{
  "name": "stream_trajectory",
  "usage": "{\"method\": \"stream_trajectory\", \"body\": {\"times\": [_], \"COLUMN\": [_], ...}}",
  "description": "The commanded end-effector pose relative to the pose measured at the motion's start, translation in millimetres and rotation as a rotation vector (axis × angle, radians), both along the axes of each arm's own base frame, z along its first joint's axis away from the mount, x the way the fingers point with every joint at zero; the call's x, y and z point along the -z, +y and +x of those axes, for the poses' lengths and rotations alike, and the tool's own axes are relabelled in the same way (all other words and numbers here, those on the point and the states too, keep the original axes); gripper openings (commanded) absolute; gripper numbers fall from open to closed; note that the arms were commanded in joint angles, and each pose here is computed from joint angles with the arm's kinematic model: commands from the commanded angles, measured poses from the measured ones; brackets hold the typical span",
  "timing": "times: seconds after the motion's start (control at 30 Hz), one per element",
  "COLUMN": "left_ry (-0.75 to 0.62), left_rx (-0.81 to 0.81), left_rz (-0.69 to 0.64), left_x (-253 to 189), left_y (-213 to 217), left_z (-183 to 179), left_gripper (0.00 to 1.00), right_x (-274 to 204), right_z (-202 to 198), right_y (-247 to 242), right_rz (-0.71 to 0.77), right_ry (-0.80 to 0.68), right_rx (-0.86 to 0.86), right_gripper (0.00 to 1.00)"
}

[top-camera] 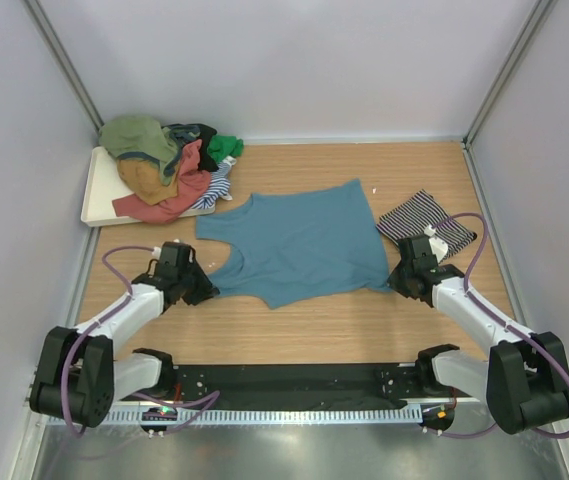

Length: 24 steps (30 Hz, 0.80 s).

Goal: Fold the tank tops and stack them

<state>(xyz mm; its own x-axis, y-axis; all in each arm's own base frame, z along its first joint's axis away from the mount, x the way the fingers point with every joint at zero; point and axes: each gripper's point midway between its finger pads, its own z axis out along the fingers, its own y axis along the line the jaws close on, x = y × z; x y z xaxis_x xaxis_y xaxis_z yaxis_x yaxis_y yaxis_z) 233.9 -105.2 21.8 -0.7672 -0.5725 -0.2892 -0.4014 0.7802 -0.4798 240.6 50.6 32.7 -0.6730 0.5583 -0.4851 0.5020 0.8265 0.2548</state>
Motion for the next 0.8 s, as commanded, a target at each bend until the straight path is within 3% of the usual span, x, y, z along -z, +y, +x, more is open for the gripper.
{"method": "stream_trajectory", "body": {"times": [0.0, 0.03, 0.1, 0.33, 0.5, 0.53, 0.6, 0.7, 0.77], "left_ry": [0.028, 0.028, 0.018, -0.004, -0.061, -0.069, -0.077, -0.085, -0.090], "left_rx": [-0.041, -0.034, -0.036, -0.044, -0.073, -0.079, -0.053, -0.036, -0.007], "left_rz": [0.183, 0.176, 0.173, 0.089, 0.053, 0.048, 0.044, 0.097, 0.132], "left_x": [15, 14, 9, -22, -43, -47, -50, -56, -65], "left_y": [27, 26, 25, 15, 14, 13, 7, 6, 3], "left_z": [-11, -11, -10, -25, -29, -28, -30, -29, -31], "left_gripper": [0.22, 0.09, 0.00, 0.00, 0.17, 0.38, 0.54, 0.63, 0.64], "right_x": [-13, -13, -13, -11, -19, -21, -23, -25, -20], "right_z": [11, 10, 8, -14, -24, -24, -24, -21, -22], "right_y": [3, 3, 1, -7, -1, 1, 3, 3, 2], "right_rz": [0.015, 0.013, 0.007, -0.005, 0.046, 0.057, 0.073, 0.069, 0.061], "right_ry": [-0.036, -0.034, -0.032, 0.011, 0.001, -0.005, -0.013, -0.015, 0.005], "right_rx": [0.009, 0.008, 0.007, 0.042, 0.052, 0.048, 0.047, 0.044, 0.043], "right_gripper": [0.01, 0.01, 0.01, 0.01, 0.01, 0.01, 0.01, 0.02, 0.04]}}
